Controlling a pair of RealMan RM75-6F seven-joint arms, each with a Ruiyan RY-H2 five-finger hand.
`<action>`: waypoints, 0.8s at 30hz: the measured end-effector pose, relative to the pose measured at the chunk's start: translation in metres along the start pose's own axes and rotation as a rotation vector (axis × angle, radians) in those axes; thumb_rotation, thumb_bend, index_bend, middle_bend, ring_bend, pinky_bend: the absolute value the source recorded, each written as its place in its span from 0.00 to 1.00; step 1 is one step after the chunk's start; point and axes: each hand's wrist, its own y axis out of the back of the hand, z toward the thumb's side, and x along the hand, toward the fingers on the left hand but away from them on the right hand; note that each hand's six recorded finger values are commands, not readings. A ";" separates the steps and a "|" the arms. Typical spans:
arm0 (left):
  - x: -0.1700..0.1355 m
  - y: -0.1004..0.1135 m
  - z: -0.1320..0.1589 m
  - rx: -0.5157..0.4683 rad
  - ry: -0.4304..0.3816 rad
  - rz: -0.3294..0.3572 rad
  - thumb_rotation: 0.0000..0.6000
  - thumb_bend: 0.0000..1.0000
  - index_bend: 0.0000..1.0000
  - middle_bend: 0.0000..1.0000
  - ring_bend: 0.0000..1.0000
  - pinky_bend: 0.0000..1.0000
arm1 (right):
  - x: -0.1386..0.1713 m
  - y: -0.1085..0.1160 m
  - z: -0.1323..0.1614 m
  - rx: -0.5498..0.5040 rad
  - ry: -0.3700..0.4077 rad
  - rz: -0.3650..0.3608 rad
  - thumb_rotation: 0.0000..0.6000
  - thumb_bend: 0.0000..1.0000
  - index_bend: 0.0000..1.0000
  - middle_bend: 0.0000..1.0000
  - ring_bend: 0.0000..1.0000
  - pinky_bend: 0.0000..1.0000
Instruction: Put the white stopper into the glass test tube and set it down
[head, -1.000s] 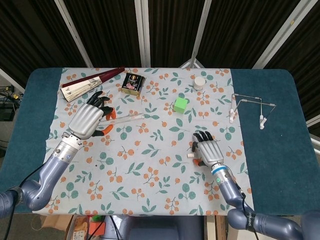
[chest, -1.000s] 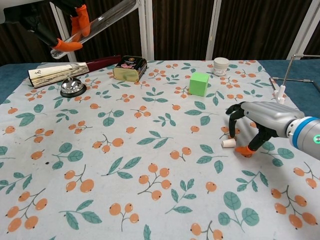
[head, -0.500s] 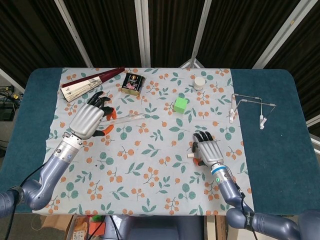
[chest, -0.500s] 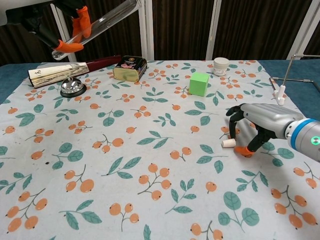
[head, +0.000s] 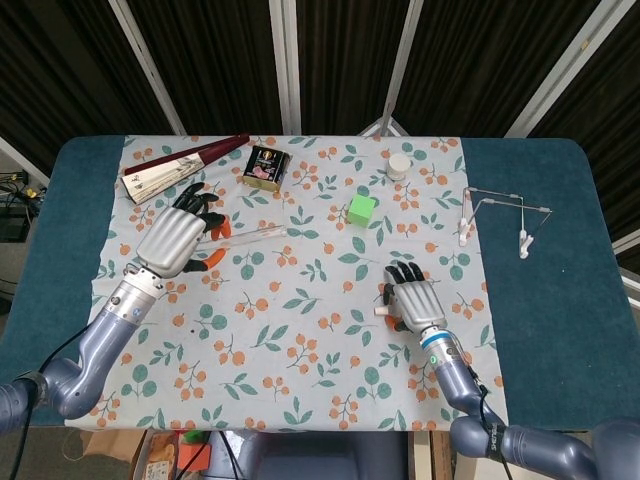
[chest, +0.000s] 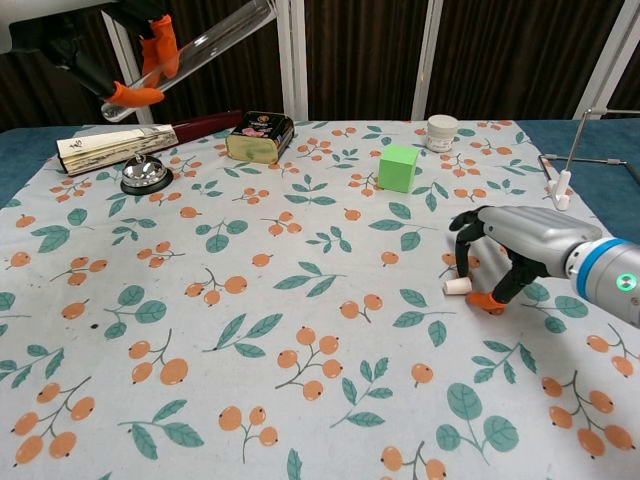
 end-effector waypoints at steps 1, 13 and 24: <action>0.000 0.000 0.000 -0.001 0.000 0.000 1.00 0.56 0.61 0.67 0.18 0.07 | 0.000 0.000 0.000 0.000 0.000 0.000 1.00 0.34 0.54 0.15 0.00 0.00; 0.001 -0.002 -0.002 -0.001 0.000 -0.006 1.00 0.56 0.61 0.67 0.18 0.07 | -0.001 -0.002 0.000 0.008 -0.004 -0.005 1.00 0.44 0.68 0.21 0.00 0.00; 0.003 -0.006 0.004 -0.008 -0.011 -0.008 1.00 0.56 0.61 0.67 0.18 0.07 | 0.002 0.011 -0.004 0.018 0.005 -0.046 1.00 0.46 0.71 0.23 0.00 0.00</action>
